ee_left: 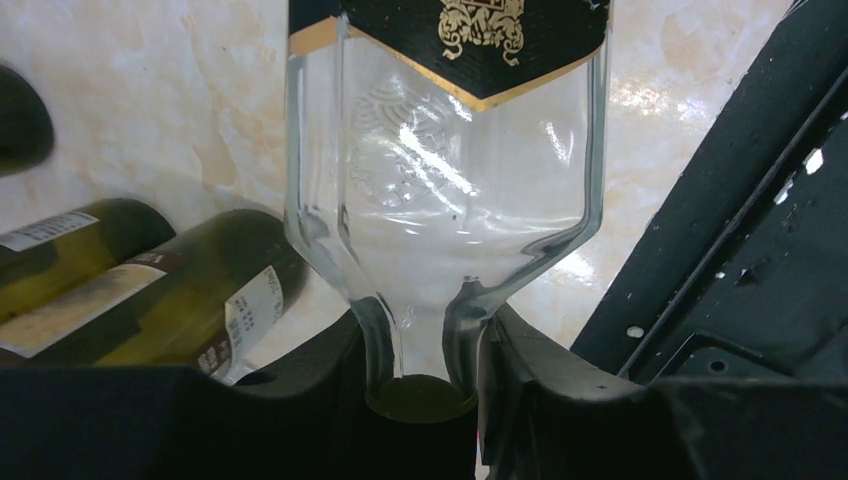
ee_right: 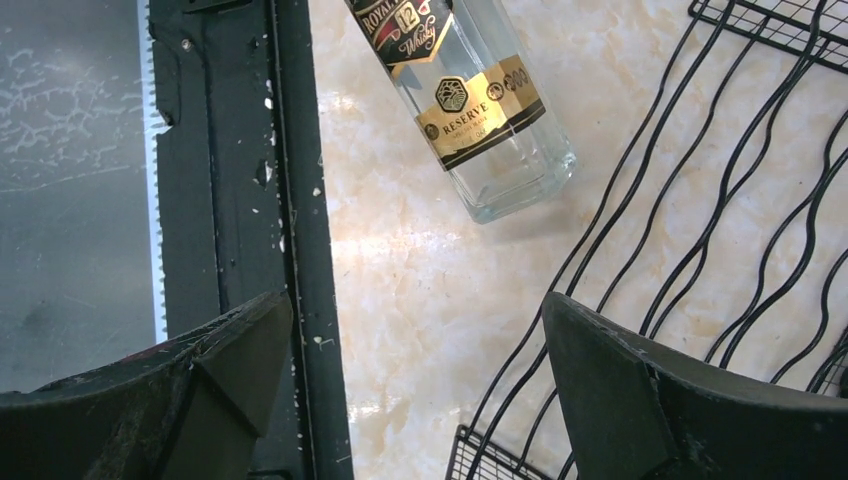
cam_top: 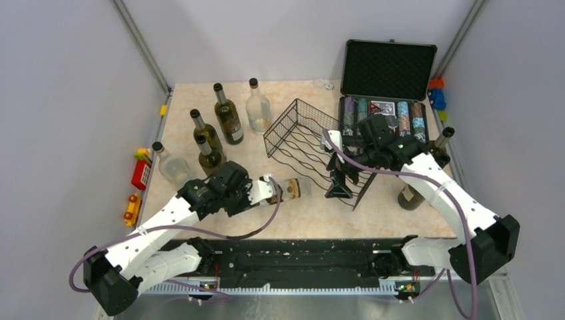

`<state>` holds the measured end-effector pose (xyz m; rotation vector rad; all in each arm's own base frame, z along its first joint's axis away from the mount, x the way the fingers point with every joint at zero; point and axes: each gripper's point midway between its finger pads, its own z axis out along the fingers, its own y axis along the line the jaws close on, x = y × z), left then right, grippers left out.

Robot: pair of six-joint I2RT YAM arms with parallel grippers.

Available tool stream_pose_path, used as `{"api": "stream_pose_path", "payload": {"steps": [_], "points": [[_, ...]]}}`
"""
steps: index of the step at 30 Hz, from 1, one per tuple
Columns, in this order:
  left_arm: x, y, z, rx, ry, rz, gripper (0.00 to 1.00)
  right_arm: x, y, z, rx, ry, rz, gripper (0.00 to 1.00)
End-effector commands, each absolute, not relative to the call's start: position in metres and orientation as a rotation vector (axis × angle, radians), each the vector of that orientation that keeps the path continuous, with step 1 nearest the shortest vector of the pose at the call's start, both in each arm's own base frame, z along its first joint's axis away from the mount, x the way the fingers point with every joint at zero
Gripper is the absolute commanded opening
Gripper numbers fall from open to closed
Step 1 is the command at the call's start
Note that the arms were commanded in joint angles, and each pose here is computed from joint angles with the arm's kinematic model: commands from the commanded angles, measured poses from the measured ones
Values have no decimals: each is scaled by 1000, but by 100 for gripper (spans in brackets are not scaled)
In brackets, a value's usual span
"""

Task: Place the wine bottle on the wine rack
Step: Pick up the wine bottle from the center of the board.

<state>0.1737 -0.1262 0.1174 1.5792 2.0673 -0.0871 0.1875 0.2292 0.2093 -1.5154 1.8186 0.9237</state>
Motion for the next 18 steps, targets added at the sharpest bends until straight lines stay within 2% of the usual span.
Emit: {"api": "stream_pose_path", "payload": {"steps": [1,18], "points": [[201,-164,148,1330,1935,-211,0,191,228,229,-1509,1740,886,99],[203,-168,126,1095,2012,-332,0,188,222,220,-1482,1727,867,99]]}}
